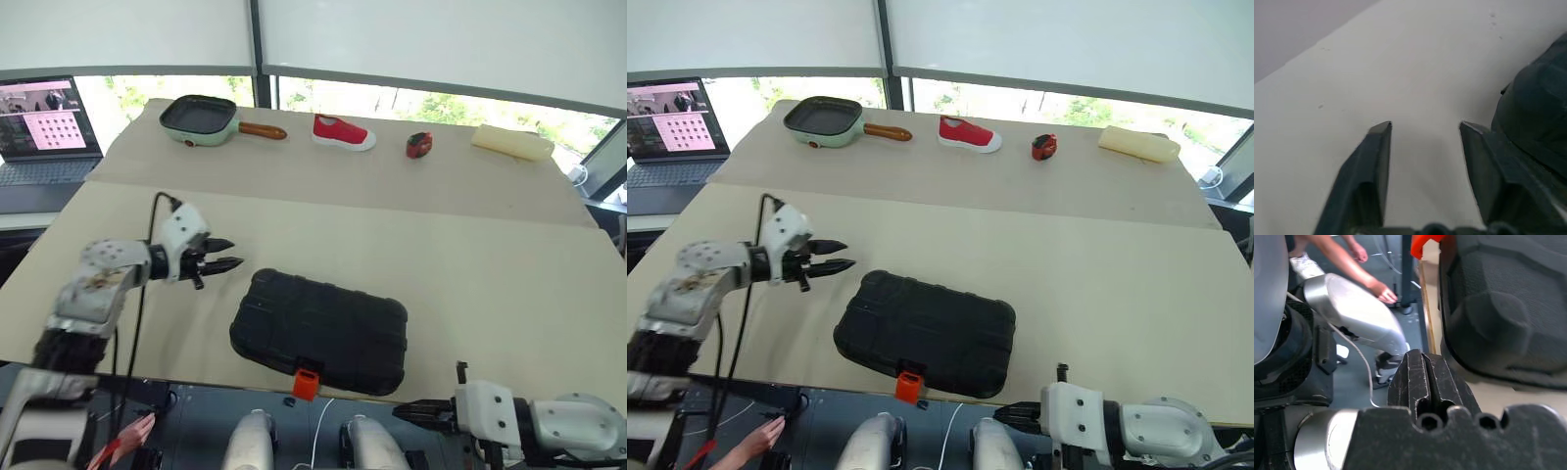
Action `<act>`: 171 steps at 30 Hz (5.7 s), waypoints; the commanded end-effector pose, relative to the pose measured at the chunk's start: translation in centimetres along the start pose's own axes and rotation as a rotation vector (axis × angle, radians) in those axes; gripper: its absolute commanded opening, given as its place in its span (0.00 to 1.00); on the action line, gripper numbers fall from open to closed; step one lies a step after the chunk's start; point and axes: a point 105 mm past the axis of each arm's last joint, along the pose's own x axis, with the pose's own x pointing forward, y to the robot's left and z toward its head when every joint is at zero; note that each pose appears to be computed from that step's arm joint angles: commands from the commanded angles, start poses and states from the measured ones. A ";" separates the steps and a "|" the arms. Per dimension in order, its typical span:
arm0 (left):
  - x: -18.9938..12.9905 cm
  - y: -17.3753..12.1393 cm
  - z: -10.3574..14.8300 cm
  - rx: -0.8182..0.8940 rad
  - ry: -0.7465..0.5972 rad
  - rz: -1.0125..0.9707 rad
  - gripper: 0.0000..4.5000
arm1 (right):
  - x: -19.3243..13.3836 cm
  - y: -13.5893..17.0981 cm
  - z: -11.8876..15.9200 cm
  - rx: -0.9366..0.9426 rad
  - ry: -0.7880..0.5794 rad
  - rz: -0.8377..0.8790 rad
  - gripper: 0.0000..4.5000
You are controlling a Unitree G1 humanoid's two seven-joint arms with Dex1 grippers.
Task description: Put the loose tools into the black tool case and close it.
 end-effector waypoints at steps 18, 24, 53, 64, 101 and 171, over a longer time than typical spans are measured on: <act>2.8 -3.9 0.1 0.212 0.032 -0.362 0.01 | -1.4 -13.6 -2.8 0.107 0.077 -0.571 0.00; 0.7 -3.6 2.1 0.139 -0.052 -0.328 0.01 | -2.1 -15.5 -2.9 0.113 0.066 -0.596 0.00; 5.2 -10.0 3.5 0.510 -0.017 -0.603 0.01 | 3.7 -7.8 -0.5 0.115 0.022 -0.141 0.00; 5.4 -10.2 4.8 0.517 -0.029 -0.602 0.01 | 5.6 -9.1 -0.6 0.101 0.011 -0.193 0.00; 6.9 -10.3 3.0 0.577 -0.012 -0.641 0.01 | 5.6 -9.0 -1.6 0.148 -0.017 -0.291 0.00; 7.7 -10.1 2.1 0.635 0.018 -0.680 0.00 | 6.5 -11.9 0.2 0.331 -0.197 -0.518 0.31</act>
